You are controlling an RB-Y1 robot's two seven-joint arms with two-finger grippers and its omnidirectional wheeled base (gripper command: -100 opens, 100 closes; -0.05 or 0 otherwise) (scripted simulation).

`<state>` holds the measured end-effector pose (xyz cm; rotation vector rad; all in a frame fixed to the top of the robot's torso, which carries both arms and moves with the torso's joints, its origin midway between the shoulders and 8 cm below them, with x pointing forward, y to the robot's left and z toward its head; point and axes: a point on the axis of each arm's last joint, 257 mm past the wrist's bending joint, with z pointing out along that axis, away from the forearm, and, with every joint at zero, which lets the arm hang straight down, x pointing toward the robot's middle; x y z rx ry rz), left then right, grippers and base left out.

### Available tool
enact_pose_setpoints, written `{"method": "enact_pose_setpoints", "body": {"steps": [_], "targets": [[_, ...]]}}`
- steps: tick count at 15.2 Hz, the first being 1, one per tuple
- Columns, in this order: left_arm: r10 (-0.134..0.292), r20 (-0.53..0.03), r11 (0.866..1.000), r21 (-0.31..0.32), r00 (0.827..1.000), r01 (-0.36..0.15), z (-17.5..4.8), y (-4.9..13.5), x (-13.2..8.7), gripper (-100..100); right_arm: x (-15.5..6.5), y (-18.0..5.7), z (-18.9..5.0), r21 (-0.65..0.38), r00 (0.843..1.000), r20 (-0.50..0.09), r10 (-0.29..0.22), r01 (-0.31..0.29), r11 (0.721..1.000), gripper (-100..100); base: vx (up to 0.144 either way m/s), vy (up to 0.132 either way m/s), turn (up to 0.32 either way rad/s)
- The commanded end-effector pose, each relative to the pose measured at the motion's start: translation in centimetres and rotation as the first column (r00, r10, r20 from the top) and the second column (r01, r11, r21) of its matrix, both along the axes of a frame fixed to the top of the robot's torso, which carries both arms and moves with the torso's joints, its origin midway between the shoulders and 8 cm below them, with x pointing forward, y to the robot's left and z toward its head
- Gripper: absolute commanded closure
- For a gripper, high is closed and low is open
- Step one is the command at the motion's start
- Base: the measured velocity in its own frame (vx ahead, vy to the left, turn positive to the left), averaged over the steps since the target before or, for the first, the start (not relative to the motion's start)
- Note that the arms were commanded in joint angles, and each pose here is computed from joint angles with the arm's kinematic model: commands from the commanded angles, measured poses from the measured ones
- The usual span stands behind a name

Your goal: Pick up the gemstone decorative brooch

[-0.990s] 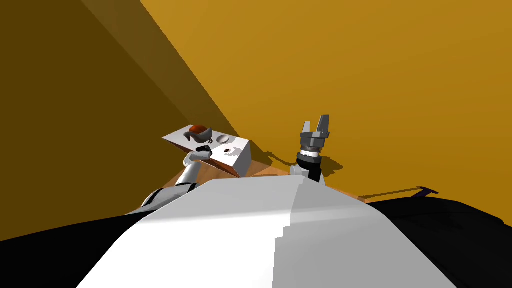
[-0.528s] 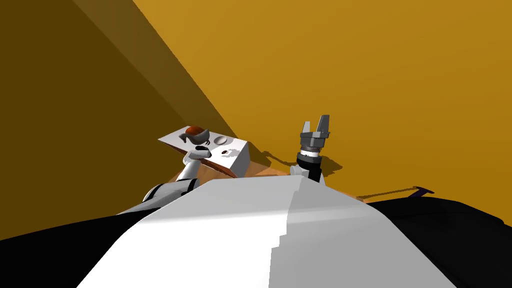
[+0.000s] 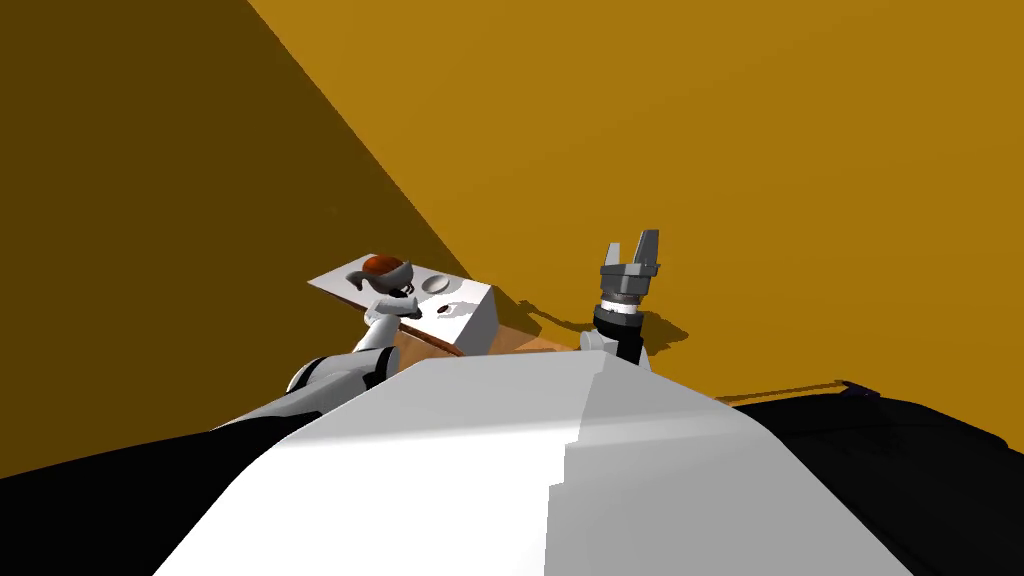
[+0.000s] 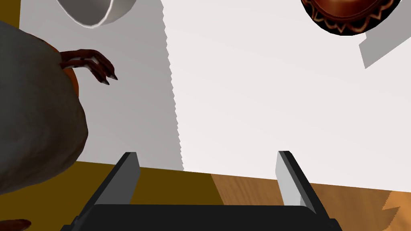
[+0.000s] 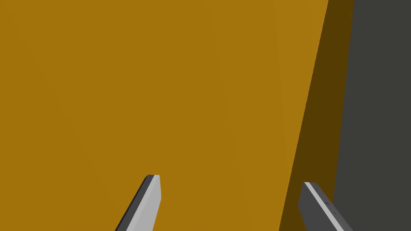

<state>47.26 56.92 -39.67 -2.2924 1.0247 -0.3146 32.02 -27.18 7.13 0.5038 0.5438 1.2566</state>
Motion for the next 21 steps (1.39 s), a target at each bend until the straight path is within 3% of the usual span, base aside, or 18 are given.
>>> {"method": "enact_pose_setpoints", "body": {"steps": [1,2,3,5,7,10,12,13,14,15,18,19,21], "targets": [[0.042,-0.04,0.999,-0.031,0.998,-0.043,-0.9,0.0,-1.0,-100,0.0,0.0,0.0,0.0,1.0,0.0,0.0,0.0,1.0,0,0.063,-0.046,0.002],[0.046,-0.05,0.998,-0.034,0.998,-0.048,-1.3,0.0,-1.3,-100,0.0,0.0,0.0,0.0,1.0,0.0,0.0,0.0,1.0,0,0.052,-0.034,0.0],[0.085,-0.076,0.994,-0.065,0.993,-0.09,-1.4,-0.2,-1.7,-100,0.0,0.0,0.0,0.0,1.0,0.0,0.0,0.0,1.0,0,0.066,-0.035,0.001],[0.123,-0.109,0.986,-0.096,0.986,-0.134,-1.8,-0.4,-2.4,-100,0.0,0.0,0.0,0.0,1.0,0.0,0.0,0.0,1.0,0,0.079,-0.042,0.002],[0.135,-0.143,0.983,-0.103,0.981,-0.15,-2.8,-0.4,-3.6,-100,0.0,0.0,0.0,0.0,1.0,0.0,0.0,0.0,1.0,0,0.072,-0.04,0.003],[0.197,-0.215,0.96,-0.156,0.956,-0.233,-3.6,-1.4,-5.1,-100,0.0,0.0,0.0,0.0,1.0,0.0,0.0,0.0,1.0,0,0.078,-0.034,0.0],[0.201,-0.232,0.957,-0.158,0.952,-0.241,-3.9,-1.5,-5.7,-100,0.0,0.0,0.0,0.0,1.0,0.0,0.0,0.0,1.0,0,0.079,-0.028,0.003],[0.224,-0.264,0.944,-0.18,0.938,-0.276,-4.0,-2.1,-6.2,-100,0.0,0.0,0.0,0.0,1.0,0.0,0.0,0.0,1.0,0,0.067,-0.024,0.0],[0.227,-0.274,0.942,-0.18,0.935,-0.282,-4.3,-2.1,-6.6,-100,0.0,0.0,0.0,0.0,1.0,0.0,0.0,0.0,1.0,0,0.076,-0.025,-0.002],[0.247,-0.313,0.927,-0.199,0.917,-0.318,-4.7,-2.8,-7.5,-100,0.0,0.0,0.0,0.0,1.0,0.0,0.0,0.0,1.0,0,0.086,-0.026,-0.004],[0.247,-0.313,0.927,-0.199,0.917,-0.318,-4.7,-2.8,-7.5,-100,0.0,0.0,0.0,0.0,1.0,0.0,0.0,0.0,1.0,0,0.054,-0.014,0.003],[0.263,-0.345,0.912,-0.215,0.901,-0.348,-4.9,-3.6,-8.1,-100,0.0,0.0,0.0,0.0,1.0,0.0,0.0,0.0,1.0,0,0.04,-0.012,-0.004],[0.263,-0.348,0.912,-0.215,0.9,-0.35,-5.0,-3.6,-8.3,-100,0.0,0.0,0.0,0.0,1.0,0.0,0.0,0.0,1.0,0,0.045,-0.013,0.0]]}}
